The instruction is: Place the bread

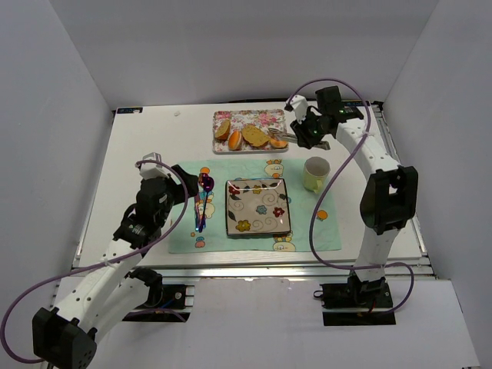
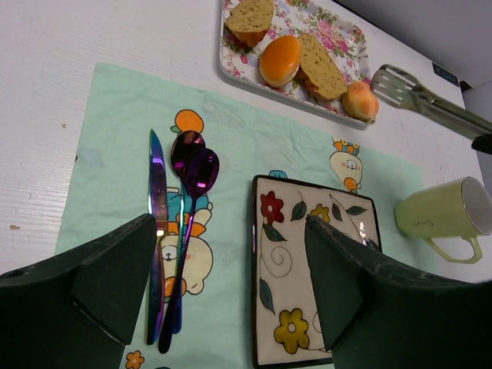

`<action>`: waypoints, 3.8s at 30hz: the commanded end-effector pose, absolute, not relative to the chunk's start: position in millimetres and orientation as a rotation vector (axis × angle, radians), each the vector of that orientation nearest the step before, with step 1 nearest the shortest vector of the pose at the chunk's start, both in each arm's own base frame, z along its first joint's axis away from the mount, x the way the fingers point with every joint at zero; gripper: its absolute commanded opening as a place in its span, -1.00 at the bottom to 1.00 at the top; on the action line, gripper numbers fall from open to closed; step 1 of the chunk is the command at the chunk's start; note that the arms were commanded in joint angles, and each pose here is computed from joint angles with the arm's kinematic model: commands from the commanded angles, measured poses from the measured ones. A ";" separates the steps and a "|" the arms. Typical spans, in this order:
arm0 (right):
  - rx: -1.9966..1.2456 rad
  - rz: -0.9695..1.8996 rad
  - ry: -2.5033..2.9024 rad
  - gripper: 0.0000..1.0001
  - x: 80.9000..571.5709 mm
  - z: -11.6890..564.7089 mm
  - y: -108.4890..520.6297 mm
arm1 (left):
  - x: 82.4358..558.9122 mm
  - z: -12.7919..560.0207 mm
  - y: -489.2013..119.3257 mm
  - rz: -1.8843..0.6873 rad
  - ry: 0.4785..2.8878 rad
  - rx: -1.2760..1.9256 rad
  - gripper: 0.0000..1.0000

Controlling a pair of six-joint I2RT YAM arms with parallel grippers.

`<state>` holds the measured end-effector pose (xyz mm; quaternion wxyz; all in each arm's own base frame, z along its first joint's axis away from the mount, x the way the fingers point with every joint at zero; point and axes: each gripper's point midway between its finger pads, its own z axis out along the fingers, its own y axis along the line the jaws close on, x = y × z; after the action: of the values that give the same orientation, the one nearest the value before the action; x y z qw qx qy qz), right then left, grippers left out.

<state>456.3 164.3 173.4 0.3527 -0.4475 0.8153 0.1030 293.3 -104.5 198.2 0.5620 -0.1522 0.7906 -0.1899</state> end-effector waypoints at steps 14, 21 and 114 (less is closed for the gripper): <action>-1.149 0.157 2.105 -0.07 475.9 170.1 158.4 | 295.1 209.9 -106.2 -0.472 1.827 -0.356 0.73; -1.154 0.158 2.107 0.00 471.8 166.5 157.9 | 295.9 209.9 -107.1 -0.474 1.827 -0.352 0.74; -1.553 0.544 1.964 -0.72 272.7 164.9 205.8 | 295.7 217.8 -107.0 -0.494 1.796 -0.360 0.74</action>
<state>277.5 199.1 163.9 0.2770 -0.5736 0.7468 0.1910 293.7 -104.6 210.4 0.5776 -0.1540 0.7760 -0.2011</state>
